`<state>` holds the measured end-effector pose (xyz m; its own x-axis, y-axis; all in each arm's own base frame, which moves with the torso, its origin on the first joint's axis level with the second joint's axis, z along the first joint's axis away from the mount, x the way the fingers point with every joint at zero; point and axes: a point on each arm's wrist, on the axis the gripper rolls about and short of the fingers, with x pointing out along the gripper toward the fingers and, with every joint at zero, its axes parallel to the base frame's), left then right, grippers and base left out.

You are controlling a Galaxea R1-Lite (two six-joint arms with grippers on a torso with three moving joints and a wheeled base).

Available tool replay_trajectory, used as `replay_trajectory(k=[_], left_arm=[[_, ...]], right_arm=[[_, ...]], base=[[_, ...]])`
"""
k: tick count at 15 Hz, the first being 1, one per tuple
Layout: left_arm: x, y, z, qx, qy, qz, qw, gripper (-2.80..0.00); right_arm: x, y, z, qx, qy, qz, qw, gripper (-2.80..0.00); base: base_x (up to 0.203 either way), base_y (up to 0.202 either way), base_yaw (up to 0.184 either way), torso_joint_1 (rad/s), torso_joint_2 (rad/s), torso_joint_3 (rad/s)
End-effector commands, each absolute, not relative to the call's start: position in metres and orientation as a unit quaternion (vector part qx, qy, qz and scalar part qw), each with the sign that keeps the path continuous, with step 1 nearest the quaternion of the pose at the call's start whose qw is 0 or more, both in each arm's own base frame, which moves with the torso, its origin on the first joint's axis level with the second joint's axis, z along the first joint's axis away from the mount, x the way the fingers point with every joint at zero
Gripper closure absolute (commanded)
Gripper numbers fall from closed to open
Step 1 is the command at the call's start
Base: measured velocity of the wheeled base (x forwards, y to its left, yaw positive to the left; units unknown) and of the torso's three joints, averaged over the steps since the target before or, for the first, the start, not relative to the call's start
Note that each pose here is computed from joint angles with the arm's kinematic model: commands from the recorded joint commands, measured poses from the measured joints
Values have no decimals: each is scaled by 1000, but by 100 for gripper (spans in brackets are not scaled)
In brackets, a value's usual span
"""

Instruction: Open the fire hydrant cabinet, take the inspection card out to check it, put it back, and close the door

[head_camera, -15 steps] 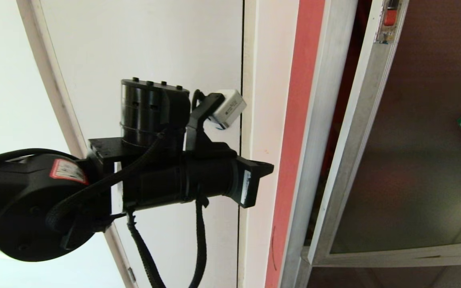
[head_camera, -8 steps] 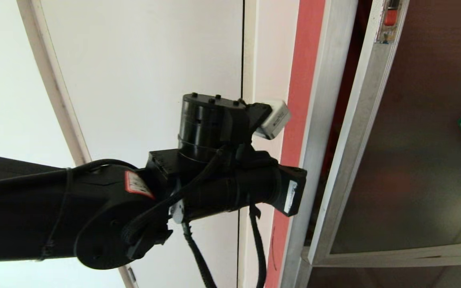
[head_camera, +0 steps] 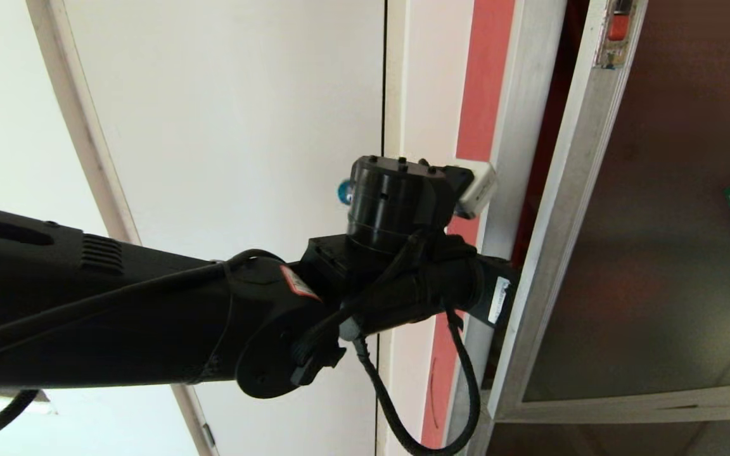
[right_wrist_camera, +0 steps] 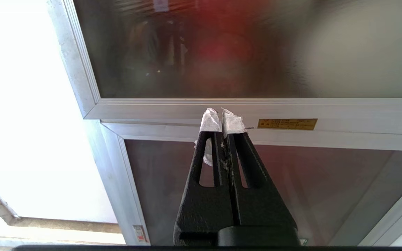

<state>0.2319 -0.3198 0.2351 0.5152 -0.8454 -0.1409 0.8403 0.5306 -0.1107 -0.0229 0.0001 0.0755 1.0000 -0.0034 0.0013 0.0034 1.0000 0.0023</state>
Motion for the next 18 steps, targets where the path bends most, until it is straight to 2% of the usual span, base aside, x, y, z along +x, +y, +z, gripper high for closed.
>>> replay_trajectory(k=[1, 7, 10, 13, 18], left_arm=[[239, -329, 224, 3, 89, -483, 871, 0], [249, -341, 227, -2, 71, -466, 882, 0], [249, -343, 228, -10, 60, -469, 881, 0], [250, -346, 233, -34, 12, -474, 880, 0], [235, -358, 231, -37, 9, -493, 869, 0]], right_arm=[[-23, 0, 75, 1, -1, -2, 1000, 0], [-23, 0, 75, 1, -1, -2, 1000, 0], [-23, 0, 75, 2, -1, -2, 1000, 0], [-23, 0, 75, 1, -1, -2, 1000, 0], [-23, 0, 75, 1, -1, -2, 1000, 0]], base=[[0, 0, 0, 0, 0, 0], [0, 0, 0, 0, 0, 0], [0, 0, 0, 0, 0, 0], [0, 0, 0, 0, 0, 0], [0, 0, 0, 0, 0, 0]])
